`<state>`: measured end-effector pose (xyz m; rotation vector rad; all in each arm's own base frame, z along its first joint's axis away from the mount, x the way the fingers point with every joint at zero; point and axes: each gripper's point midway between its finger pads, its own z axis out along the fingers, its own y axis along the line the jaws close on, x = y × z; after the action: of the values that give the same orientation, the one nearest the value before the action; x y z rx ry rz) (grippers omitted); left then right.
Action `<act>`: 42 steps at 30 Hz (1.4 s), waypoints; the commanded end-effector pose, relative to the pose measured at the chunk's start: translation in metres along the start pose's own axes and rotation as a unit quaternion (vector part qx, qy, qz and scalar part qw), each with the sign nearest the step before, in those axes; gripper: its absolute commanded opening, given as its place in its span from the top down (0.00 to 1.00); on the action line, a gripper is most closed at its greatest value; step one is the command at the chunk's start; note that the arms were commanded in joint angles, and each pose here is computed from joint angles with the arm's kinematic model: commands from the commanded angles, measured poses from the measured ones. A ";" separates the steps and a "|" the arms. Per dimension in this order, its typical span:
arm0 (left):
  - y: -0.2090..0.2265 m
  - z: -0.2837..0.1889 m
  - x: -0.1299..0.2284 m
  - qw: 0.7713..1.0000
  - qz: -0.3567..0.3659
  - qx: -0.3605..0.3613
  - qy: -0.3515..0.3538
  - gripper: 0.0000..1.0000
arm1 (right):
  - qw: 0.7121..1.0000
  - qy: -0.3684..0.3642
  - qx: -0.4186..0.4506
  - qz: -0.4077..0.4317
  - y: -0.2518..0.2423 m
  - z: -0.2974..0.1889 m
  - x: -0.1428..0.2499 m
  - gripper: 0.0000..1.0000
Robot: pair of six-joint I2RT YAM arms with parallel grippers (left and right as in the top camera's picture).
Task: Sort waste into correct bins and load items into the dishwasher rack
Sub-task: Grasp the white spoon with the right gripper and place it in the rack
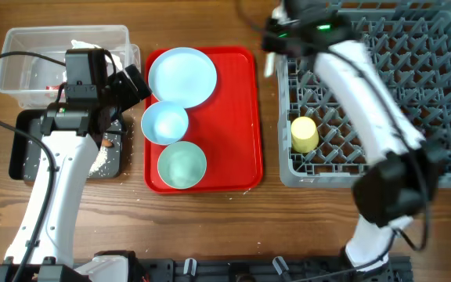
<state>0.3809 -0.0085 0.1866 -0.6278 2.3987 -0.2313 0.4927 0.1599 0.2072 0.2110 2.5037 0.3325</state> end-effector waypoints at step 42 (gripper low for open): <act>-0.007 -0.007 -0.006 1.000 0.007 0.013 -0.008 0.00 | 0.706 0.210 0.505 0.450 -0.239 -0.100 0.211 0.96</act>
<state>0.3809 -0.0097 0.1866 -0.6252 2.4005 -0.2396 0.2663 -0.0400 0.1151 1.8785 2.5945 -0.6946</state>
